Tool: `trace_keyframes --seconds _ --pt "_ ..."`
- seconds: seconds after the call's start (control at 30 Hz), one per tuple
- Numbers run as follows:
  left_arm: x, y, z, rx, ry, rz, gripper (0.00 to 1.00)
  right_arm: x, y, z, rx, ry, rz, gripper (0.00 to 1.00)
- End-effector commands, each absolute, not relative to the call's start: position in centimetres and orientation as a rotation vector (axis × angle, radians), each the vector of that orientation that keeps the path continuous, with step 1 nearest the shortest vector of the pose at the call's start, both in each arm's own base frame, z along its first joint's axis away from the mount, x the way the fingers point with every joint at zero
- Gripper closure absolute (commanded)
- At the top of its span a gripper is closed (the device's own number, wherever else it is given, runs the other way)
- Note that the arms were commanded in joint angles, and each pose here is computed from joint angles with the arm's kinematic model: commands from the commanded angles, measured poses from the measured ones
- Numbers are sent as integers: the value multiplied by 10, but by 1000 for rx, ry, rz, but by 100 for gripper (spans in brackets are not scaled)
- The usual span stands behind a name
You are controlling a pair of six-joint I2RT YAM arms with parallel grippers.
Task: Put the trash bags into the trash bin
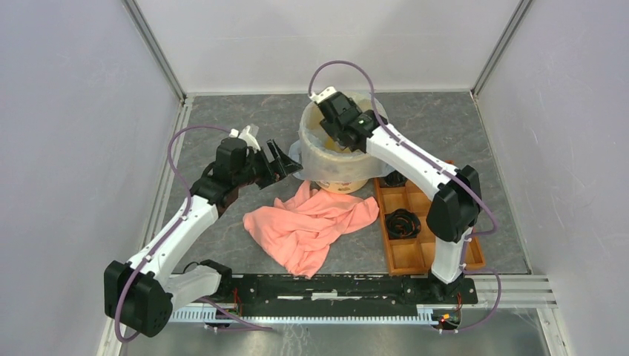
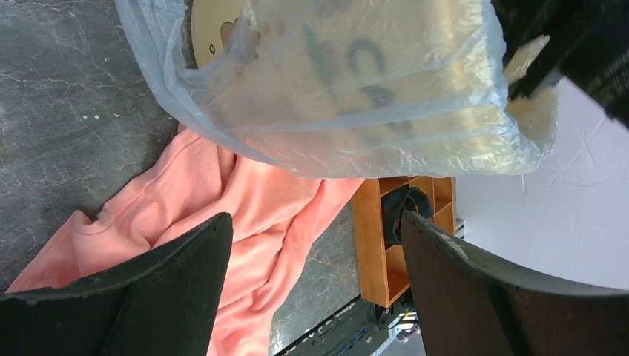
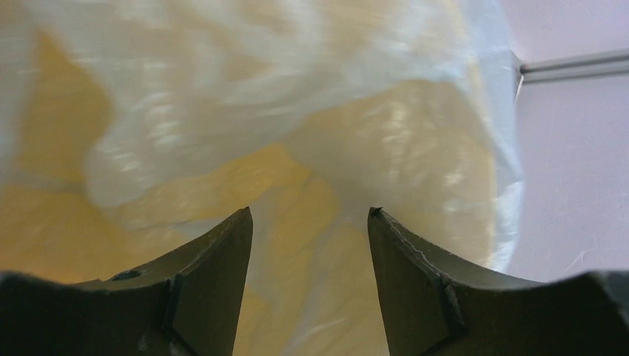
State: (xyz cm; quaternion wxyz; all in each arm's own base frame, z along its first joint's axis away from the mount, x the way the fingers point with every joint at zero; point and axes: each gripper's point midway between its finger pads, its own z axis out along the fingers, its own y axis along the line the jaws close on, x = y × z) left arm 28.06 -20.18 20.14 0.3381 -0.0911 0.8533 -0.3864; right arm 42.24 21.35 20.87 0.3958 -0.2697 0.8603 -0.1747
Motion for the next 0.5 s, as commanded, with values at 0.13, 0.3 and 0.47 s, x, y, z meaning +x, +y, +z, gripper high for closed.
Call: trace_keyframes --seconds 0.13,0.3,0.47 --pt "279 -195 201 -203 2211 -952 10 377 289 229 -779 2088 94 19" --pt "276 -194 207 -198 2197 -960 9 379 314 192 -866 2155 183 4" --pt "272 -191 211 -200 2187 -955 9 438 307 200 -700 2115 200 2"
